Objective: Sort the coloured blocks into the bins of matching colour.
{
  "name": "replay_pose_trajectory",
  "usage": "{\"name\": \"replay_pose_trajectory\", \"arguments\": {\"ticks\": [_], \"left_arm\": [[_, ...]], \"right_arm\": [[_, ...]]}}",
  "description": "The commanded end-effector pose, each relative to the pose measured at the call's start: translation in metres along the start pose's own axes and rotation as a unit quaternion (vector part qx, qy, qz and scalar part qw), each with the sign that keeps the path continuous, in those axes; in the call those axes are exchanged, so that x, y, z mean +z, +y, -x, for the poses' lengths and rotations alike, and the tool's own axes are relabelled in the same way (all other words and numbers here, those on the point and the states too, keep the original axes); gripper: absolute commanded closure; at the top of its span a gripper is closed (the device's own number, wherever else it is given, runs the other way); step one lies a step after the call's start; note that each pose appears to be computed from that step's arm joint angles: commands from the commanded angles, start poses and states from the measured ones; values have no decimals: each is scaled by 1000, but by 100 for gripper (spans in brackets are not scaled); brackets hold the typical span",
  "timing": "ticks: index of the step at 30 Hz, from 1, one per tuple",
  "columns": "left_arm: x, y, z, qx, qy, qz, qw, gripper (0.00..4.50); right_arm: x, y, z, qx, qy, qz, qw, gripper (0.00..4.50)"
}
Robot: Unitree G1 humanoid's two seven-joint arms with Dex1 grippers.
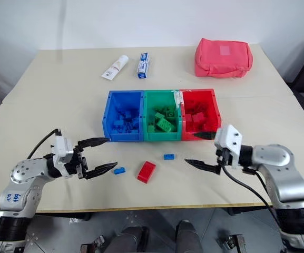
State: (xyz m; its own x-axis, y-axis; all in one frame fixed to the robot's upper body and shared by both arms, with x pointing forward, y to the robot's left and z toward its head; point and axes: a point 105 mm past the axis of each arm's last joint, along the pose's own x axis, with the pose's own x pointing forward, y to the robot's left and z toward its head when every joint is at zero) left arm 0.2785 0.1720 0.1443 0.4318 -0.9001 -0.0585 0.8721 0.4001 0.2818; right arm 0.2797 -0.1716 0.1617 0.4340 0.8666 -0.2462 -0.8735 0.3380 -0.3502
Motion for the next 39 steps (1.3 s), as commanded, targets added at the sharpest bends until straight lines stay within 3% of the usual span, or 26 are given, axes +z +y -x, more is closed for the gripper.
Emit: {"name": "replay_pose_trajectory", "arguments": {"ticks": [1, 3, 10, 15, 21, 25, 34, 36, 39], "left_arm": [[-2, -12, -4, -64, 20, -35, 997, 0], [-2, -14, -7, -75, 13, -37, 996, 0], [-5, -15, -5, -70, 13, -46, 996, 0], [-6, -19, -2, -66, 19, -30, 997, 0], [-8, -25, 1, -51, 19, -26, 998, 0], [-8, -26, 2, -43, 20, -24, 999, 0], [-7, -26, 2, -28, 18, -23, 999, 0], [-6, -22, 4, -9, 11, -21, 1000, 0], [-4, -12, 12, 41, -4, -11, 999, 0]], "right_arm": [[-19, 4, 19, -2, 33, -5, 999, 3], [-27, 6, 20, 1, 44, -12, 999, 3], [-13, 24, -23, 87, 35, -42, 995, 3], [-26, 14, -68, 68, 101, -50, 991, 3], [-38, 8, -90, 55, 132, -35, 989, 3], [-40, 12, -89, 77, 138, -32, 987, 95], [-35, 8, -79, 92, 120, -32, 988, 399], [-22, 5, -85, 87, 93, -33, 991, 406], [21, -2, -104, 69, 13, -45, 997, 406]]}}
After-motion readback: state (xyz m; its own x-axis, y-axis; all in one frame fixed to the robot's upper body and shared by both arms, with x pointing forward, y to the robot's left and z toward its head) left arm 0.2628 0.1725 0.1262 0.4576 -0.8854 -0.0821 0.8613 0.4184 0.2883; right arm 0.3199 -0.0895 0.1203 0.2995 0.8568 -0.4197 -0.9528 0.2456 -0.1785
